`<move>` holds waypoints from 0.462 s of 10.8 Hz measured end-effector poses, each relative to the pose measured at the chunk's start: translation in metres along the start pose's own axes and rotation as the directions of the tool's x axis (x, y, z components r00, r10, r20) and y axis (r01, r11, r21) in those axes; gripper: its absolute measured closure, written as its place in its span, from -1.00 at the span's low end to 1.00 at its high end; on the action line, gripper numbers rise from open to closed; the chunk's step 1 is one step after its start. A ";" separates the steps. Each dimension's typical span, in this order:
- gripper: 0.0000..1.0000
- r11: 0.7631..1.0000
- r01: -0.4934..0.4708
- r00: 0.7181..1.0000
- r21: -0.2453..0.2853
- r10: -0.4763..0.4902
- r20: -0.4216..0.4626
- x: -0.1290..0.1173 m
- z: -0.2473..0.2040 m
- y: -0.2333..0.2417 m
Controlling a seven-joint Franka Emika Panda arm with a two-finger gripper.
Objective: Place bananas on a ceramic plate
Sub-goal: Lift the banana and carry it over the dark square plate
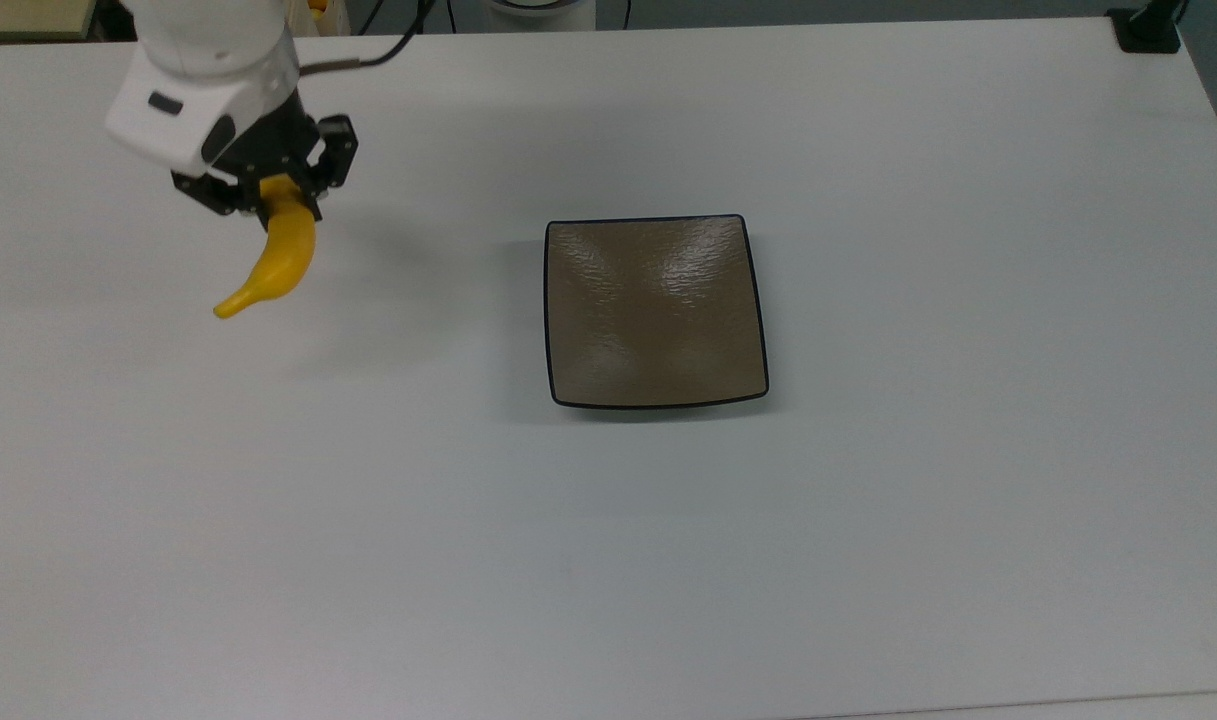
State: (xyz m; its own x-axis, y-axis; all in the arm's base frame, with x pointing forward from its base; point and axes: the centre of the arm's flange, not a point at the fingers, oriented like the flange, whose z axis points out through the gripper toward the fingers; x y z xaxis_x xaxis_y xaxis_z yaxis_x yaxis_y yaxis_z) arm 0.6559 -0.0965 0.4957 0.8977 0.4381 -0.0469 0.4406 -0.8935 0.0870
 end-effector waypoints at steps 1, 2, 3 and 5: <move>0.25 1.000 0.009 1.000 0.000 -0.009 0.001 -0.004 -0.018 -0.009; 0.25 1.000 0.020 1.000 0.001 -0.020 0.004 -0.007 -0.033 -0.020; 0.25 0.999 0.031 1.000 0.004 -0.031 0.002 -0.007 -0.044 -0.030; 0.25 0.999 0.045 0.999 0.010 -0.045 -0.016 -0.004 -0.065 -0.054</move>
State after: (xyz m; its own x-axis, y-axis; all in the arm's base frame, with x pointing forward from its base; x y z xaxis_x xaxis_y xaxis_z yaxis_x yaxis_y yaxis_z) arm 0.6288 -0.0429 0.5563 0.8771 0.4791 -0.0346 0.4803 -0.8739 0.0746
